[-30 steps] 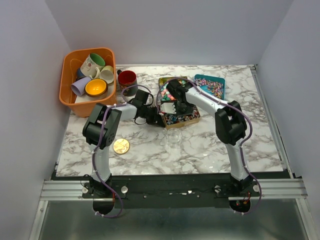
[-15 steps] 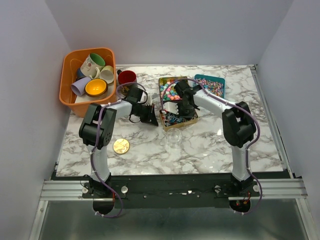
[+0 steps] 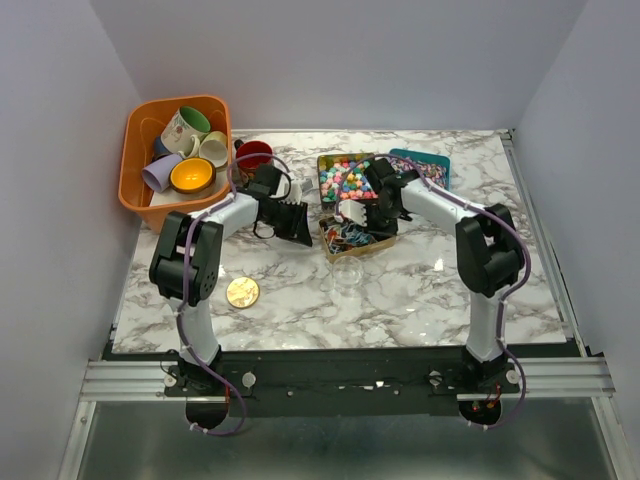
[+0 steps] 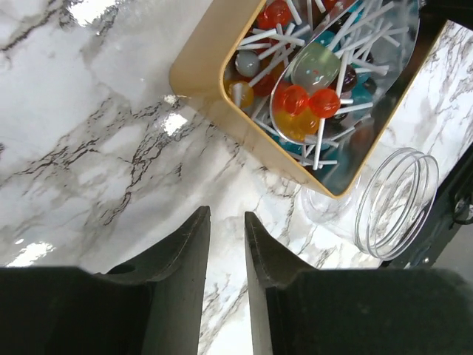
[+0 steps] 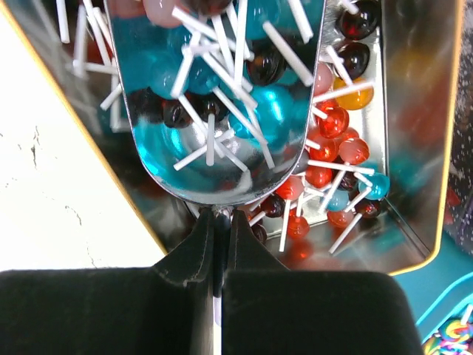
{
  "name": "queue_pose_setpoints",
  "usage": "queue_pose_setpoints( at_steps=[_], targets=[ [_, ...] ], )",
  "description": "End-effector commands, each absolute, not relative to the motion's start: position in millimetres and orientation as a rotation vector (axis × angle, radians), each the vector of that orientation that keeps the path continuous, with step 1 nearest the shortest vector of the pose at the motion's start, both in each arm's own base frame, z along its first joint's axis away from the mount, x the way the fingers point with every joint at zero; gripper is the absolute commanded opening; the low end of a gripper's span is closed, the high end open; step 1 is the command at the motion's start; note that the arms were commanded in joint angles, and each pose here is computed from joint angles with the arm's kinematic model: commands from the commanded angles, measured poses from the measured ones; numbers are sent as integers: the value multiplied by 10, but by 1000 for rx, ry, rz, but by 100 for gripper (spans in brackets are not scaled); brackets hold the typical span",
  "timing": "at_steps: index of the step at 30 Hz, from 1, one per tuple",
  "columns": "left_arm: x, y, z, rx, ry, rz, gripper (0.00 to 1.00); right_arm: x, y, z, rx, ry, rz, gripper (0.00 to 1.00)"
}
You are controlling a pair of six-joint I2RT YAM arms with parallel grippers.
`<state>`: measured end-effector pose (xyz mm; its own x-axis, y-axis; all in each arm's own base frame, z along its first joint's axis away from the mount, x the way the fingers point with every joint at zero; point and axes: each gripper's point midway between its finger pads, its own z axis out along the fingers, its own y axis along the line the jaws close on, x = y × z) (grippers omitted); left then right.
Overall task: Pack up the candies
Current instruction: Scoop the fake candies from the storage box.
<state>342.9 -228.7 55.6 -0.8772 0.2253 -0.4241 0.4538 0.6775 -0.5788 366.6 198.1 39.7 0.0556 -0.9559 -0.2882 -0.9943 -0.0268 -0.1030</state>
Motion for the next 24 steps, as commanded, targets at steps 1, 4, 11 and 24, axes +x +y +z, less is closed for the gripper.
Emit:
queue_pose_setpoints(
  at_steps=[1, 4, 11, 24],
  targets=[
    [3464, -2202, 770, 600, 2540, -934, 35, 3603, 2042, 519, -1984, 1945, 316, 1],
    [3471, -2164, 832, 606, 2536, -924, 38, 3611, 2064, 599, -1945, 1913, 348, 1],
    [3507, -2106, 939, 633, 2527, -893, 42, 3541, 2135, 898, -1801, 1831, 533, 1],
    [3668, -1955, 1052, 650, 2492, -732, 42, 3562, 1733, 1169, -1898, 1841, 302, 1]
  ],
)
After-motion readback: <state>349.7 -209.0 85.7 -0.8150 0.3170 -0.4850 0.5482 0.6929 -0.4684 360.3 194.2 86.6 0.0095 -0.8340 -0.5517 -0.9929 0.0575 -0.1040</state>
